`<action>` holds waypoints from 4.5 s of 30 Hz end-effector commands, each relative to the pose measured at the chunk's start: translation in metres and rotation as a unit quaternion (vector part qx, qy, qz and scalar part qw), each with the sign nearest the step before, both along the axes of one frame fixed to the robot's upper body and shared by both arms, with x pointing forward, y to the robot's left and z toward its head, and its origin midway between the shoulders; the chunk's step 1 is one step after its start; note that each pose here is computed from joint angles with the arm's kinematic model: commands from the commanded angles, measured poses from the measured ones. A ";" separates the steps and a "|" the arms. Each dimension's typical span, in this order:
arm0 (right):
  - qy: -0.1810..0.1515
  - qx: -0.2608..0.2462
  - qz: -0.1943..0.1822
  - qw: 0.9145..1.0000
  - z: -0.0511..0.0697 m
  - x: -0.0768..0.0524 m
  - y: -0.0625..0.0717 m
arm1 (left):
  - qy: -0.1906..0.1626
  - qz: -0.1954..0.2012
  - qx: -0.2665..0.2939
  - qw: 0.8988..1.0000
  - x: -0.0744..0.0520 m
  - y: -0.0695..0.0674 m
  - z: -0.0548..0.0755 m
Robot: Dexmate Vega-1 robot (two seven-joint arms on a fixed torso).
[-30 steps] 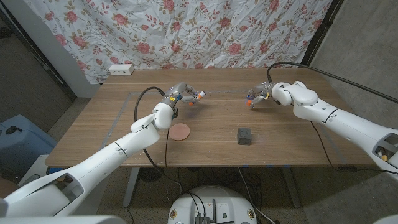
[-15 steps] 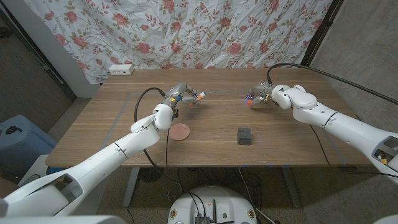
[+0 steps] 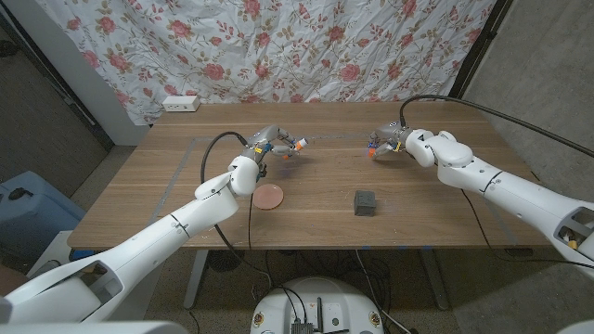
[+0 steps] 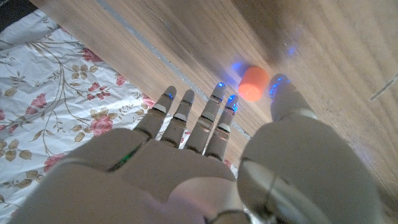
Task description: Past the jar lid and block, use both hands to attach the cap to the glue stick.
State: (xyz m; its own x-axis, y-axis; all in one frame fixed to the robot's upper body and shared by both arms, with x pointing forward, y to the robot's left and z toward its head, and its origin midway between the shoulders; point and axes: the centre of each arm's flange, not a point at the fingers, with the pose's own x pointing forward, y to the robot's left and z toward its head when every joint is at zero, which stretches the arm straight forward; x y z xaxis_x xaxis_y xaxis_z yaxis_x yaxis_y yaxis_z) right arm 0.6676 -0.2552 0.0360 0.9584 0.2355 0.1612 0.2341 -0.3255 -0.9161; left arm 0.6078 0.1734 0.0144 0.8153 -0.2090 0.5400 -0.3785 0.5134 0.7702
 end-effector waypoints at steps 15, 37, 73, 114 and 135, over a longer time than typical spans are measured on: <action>-0.018 0.011 0.018 1.000 -0.001 0.008 0.003 | 0.002 -0.001 0.006 1.000 0.005 -0.002 -0.001; -0.023 0.016 0.020 0.999 0.000 0.013 0.003 | 0.004 -0.002 0.007 1.000 0.007 -0.004 -0.002; -0.063 0.084 0.035 0.994 0.017 -0.020 -0.003 | 0.002 -0.011 0.005 1.000 0.011 -0.008 -0.002; -0.036 0.287 0.110 0.951 0.044 -0.067 -0.007 | 0.008 -0.065 -0.029 0.997 0.023 -0.016 -0.003; 0.004 0.321 0.156 0.934 0.057 -0.075 0.003 | 0.004 -0.090 -0.034 0.995 0.023 -0.025 0.002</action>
